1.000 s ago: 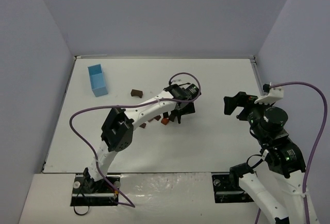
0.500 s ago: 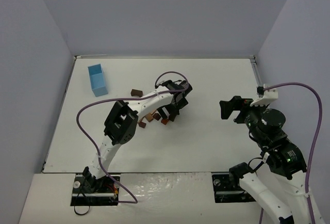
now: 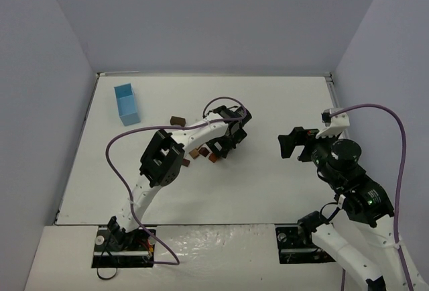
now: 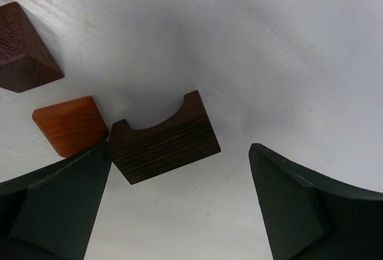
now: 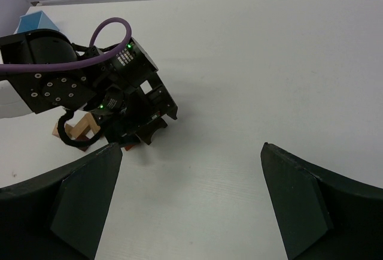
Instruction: Build the wood block tower
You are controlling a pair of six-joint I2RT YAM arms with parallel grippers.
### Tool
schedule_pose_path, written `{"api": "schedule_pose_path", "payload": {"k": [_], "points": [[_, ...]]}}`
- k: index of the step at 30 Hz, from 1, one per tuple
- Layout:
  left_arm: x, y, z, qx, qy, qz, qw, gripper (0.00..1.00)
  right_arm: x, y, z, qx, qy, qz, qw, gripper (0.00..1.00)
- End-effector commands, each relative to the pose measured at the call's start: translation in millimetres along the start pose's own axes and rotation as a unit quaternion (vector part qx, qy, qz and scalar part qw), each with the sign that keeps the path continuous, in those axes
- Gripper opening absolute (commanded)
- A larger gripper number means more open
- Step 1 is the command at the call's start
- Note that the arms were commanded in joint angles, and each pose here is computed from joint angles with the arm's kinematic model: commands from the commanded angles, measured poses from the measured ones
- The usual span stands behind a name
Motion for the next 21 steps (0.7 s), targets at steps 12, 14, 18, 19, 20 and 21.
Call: {"api": "schedule_pose_path", "payload": {"k": [12, 14, 18, 19, 20, 21], "points": [[14, -6, 17, -0.018, -0.013, 0.01, 1.0, 0.67, 2, 3, -14, 0.0, -0.007, 0.017, 1.0, 1.0], [14, -4, 18, -0.017, -0.014, 0.004, 1.0, 0.62, 1, 4, -15, 0.001, -0.004, 0.018, 1.0, 1.0], [13, 2, 16, -0.01, -0.01, -0.007, 1.0, 0.51, 0, 5, -16, 0.003, -0.003, 0.019, 1.0, 1.0], [13, 3, 17, -0.01, -0.009, -0.01, 1.0, 0.47, 0, 5, -16, 0.004, -0.003, 0.018, 1.0, 1.0], [13, 3, 17, -0.011, -0.008, -0.017, 1.0, 0.46, 0, 5, -16, 0.004, -0.003, 0.02, 1.0, 1.0], [13, 3, 20, -0.015, -0.009, -0.032, 0.999, 0.39, 0, 5, -16, 0.005, -0.003, 0.02, 1.0, 1.0]]}}
Point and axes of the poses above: each gripper's point midway between its finger pads, its own z axis back along the fingers, its own y axis along the line the jaws close on, x = y × z, the point moved 6 cm from there along z, back along the fingers
